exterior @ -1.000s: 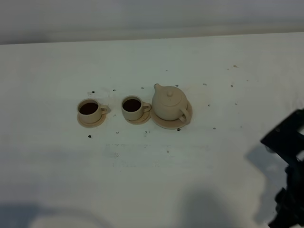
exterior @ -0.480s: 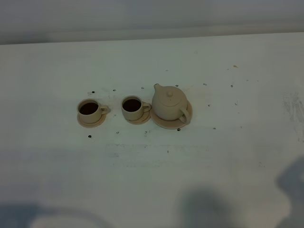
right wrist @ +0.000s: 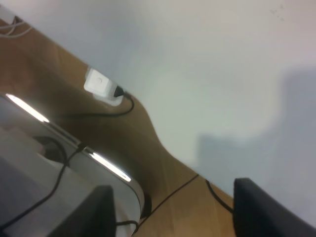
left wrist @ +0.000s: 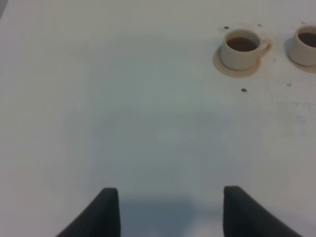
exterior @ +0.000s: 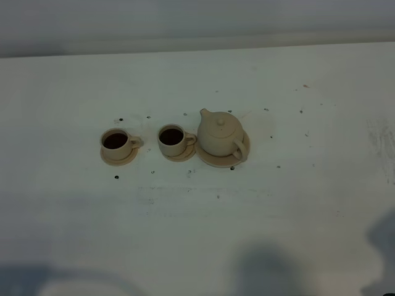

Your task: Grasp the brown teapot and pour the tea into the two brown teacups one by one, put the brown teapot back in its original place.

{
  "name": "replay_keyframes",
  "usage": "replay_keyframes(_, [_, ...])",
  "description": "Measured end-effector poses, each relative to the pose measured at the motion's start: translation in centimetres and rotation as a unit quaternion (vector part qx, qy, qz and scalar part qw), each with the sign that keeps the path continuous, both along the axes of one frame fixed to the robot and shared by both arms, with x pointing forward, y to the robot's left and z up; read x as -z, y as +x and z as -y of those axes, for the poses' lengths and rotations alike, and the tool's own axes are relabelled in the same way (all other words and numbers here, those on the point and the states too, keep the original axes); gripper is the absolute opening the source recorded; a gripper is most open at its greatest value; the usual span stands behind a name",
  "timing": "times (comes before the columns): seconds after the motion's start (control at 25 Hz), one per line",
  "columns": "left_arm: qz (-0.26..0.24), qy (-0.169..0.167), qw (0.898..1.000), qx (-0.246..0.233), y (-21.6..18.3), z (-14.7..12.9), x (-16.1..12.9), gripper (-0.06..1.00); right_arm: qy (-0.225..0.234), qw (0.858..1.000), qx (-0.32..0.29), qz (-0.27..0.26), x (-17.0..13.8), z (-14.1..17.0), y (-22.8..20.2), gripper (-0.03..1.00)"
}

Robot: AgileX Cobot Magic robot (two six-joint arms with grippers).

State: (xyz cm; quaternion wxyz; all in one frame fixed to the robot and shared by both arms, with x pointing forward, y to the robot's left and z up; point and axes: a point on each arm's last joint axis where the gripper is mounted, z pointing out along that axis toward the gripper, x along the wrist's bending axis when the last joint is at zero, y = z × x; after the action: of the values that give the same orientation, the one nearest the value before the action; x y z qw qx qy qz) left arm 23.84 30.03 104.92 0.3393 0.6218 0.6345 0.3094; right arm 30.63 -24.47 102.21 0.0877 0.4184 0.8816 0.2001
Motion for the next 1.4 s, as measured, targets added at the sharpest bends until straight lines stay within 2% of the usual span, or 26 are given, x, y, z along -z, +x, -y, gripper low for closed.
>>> replay_keyframes(0.16, [0.0,0.0,1.0,0.0,0.0,0.0,0.0,0.47,0.021,0.999,0.029,0.024,-0.5,0.8,-0.4,0.54])
replay_keyframes(0.32, [0.0,0.0,1.0,0.0,0.0,0.0,0.0,0.47,0.042,0.991,0.108,0.06,-1.1,2.3,-0.8,0.54])
replay_keyframes(0.52, [0.0,0.0,1.0,0.0,0.0,0.0,0.0,0.47,0.056,0.967,0.222,0.113,-1.8,4.0,-1.6,0.54])
replay_keyframes(0.68, [0.0,0.0,1.0,0.0,0.0,0.0,0.0,0.47,0.061,0.943,0.288,0.154,-2.2,4.8,-2.6,0.54])
replay_keyframes(0.84, [0.0,0.0,1.0,0.0,0.0,0.0,0.0,0.47,0.069,0.926,0.315,0.198,-2.5,5.0,-3.9,0.54])
replay_keyframes(1.16, [0.0,0.0,1.0,0.0,0.0,0.0,0.0,0.47,0.099,0.899,0.31,0.295,-2.7,4.9,-7.0,0.54])
replay_keyframes(1.4, [0.0,0.0,1.0,0.0,0.0,0.0,0.0,0.47,0.105,0.897,0.308,0.3,-2.7,4.9,-7.2,0.54])
